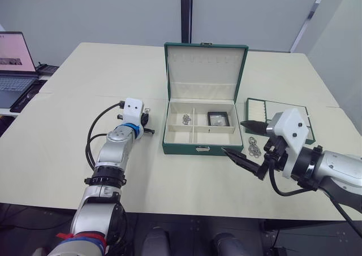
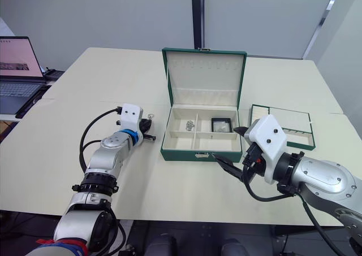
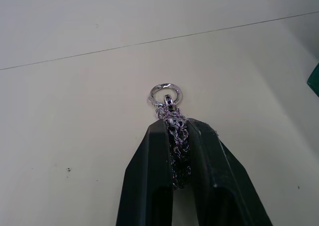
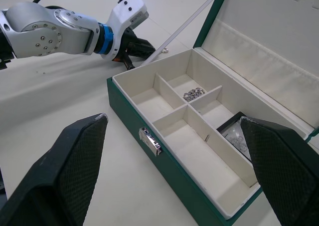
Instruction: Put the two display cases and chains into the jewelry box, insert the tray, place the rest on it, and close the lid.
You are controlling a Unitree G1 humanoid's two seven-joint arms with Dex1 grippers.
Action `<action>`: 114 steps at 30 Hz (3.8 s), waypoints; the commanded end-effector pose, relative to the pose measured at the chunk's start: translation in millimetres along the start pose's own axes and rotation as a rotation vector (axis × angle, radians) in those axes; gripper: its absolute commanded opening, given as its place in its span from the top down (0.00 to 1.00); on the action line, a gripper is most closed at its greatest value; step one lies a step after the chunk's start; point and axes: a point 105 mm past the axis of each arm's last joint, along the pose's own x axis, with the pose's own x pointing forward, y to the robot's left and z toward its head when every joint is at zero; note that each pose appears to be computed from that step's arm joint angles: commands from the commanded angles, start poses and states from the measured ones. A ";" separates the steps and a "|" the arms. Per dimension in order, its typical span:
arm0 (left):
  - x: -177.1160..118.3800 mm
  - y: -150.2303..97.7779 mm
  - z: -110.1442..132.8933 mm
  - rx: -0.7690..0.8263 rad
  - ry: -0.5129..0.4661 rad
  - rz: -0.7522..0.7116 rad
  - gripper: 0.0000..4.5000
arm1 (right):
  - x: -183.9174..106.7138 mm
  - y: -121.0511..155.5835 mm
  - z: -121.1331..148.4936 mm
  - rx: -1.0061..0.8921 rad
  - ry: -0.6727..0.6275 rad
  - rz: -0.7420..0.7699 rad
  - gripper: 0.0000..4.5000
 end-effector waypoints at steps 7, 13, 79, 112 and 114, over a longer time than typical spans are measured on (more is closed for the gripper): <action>-11.7 2.8 38.4 0.074 -0.140 -0.022 0.96 | -0.5 2.2 8.8 -0.023 -0.050 -0.008 0.00; -24.9 10.6 53.3 0.112 -0.185 -0.020 0.96 | -0.2 3.0 7.4 -0.019 -0.050 -0.008 0.00; -158.5 -69.6 148.0 0.279 -0.166 -0.628 0.96 | -41.7 -11.3 -26.7 0.019 -0.063 -0.024 0.00; -107.5 -84.9 101.9 0.275 -0.118 -0.648 0.96 | -44.6 -11.3 -30.4 0.019 -0.036 -0.061 0.00; -105.8 -85.5 101.2 0.275 -0.118 -0.649 0.96 | -44.4 -11.5 -30.2 0.019 -0.036 -0.060 0.00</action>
